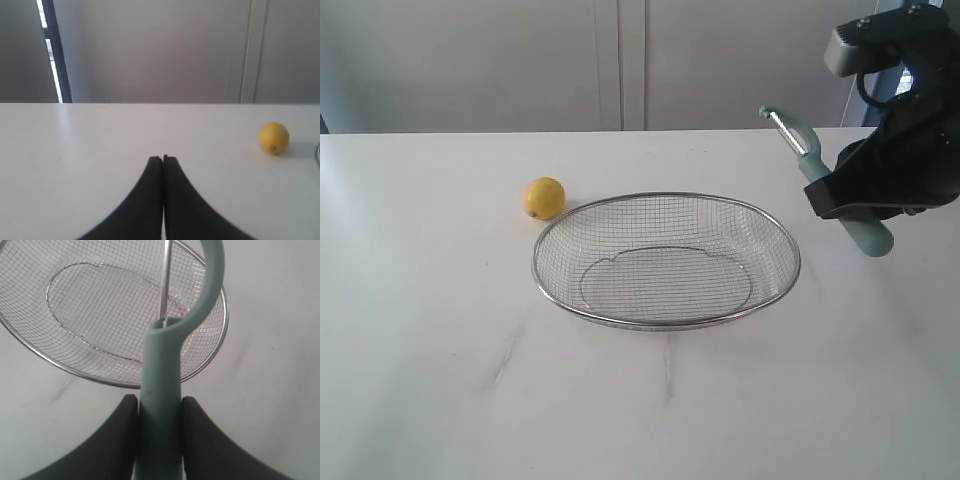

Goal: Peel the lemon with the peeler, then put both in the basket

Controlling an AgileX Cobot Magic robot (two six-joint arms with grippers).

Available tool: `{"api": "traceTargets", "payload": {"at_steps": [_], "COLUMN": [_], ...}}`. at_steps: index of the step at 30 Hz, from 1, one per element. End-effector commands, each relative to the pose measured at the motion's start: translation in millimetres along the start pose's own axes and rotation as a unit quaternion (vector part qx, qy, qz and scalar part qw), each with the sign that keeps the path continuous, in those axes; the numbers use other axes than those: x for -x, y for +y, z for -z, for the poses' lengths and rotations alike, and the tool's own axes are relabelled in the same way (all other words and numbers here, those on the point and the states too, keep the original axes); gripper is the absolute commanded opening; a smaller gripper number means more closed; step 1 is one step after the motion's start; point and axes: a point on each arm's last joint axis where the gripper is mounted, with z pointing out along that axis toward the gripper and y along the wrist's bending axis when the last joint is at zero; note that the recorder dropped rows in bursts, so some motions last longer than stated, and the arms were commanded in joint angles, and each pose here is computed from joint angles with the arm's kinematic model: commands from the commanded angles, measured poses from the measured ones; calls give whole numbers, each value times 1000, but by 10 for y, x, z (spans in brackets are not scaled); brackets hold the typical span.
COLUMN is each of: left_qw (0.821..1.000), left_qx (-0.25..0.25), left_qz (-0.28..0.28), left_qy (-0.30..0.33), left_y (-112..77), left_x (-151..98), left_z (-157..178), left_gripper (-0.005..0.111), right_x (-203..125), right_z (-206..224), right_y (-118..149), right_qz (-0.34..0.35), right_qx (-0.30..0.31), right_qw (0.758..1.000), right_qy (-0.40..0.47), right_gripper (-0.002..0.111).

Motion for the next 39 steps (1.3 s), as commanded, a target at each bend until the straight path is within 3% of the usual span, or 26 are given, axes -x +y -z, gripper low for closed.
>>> {"api": "traceTargets", "payload": {"at_steps": [1,5,10,15,20,25,30,34,37,39], "left_qw": [993,974,936,939,959,990,998,972,935,903], "left_qx": [4,5,-3,-17,-26,-34,6,74,118,99], "left_qz": [99,158,199,249,193,91,-2,-69,-72,-87], "left_qy": [-66,-160,-289,-237,-204,-104,55,212,328,408], "left_y": [21,56,101,73,10,-73,-28,114,193,147], "left_x": [117,279,492,654,957,1250,1326,1263,1202,1146], "left_z": [11,49,155,50,-190,-629,-1076,-1317,-1473,-1556], "left_gripper": [0,0,0,0,0,0,0,0,0,0], "right_x": [7,7,7,8,8,8,8,8,8,8], "right_z": [19,19,19,19,19,19,19,19,19,19], "right_y": [-12,-12,-12,-13,-13,-13,-13,-13,-13,-13], "right_qz": [-4,-4,-7,-7,-7,-7,-7,-7,-7,-7], "right_qx": [-3,-3,-2,-3,-3,-3,-3,-3,-3,-3], "right_qw": [1000,1000,1000,1000,1000,1000,1000,1000,1000,1000], "right_qy": [-8,-8,-8,-9,-9,-9,-9,-9,-9,-9], "right_gripper": [0,0,0,0,0,0,0,0,0,0]}}
